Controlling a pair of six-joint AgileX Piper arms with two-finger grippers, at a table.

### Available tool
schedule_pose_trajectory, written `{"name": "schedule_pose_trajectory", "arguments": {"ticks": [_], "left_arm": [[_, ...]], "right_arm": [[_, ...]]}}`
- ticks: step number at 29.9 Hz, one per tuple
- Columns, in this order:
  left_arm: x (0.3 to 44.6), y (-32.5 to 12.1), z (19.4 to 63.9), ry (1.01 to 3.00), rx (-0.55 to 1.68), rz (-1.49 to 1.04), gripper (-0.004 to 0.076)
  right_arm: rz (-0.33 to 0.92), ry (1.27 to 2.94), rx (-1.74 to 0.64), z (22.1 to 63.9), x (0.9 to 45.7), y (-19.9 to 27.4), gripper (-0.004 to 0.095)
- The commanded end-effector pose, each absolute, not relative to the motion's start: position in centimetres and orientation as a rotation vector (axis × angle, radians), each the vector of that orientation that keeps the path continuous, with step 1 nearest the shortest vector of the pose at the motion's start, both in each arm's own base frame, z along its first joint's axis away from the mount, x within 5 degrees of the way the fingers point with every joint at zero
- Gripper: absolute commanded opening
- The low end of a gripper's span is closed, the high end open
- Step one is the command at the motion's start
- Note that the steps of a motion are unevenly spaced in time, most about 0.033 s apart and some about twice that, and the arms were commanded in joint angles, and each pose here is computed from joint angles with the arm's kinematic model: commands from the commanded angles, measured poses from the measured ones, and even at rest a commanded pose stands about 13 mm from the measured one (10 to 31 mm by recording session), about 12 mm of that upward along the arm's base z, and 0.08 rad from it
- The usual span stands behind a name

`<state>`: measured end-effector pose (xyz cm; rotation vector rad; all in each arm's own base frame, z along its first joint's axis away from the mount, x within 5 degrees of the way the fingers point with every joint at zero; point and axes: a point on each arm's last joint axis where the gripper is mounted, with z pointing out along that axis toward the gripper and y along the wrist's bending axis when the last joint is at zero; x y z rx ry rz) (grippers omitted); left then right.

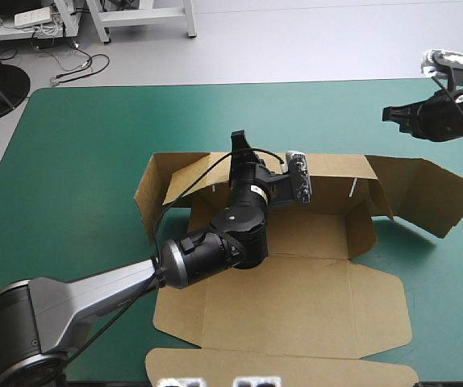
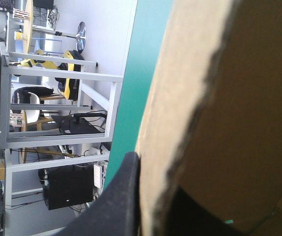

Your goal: Fold the box

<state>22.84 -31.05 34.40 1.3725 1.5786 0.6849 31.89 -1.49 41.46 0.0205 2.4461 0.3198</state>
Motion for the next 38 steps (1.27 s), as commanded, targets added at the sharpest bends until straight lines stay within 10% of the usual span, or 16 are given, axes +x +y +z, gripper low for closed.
{"name": "schedule_pose_trajectory", "arguments": {"ticks": [1,13,38], "left_arm": [[22.2,-30.1,37.6,1.533,1.278,0.653,-0.0010],[22.2,-30.0,37.6,1.548,1.270,0.662,-0.0010],[21.8,-29.8,33.0,1.637,1.301,0.617,-0.0009]], "right_arm": [[0.331,2.444,0.007,41.5,32.8,-1.5,-0.0020],[0.233,2.614,-0.009,39.1,33.1,-2.3,-0.0019],[0.426,2.635,-0.111,35.2,29.4,-0.6,-0.0020]]}}
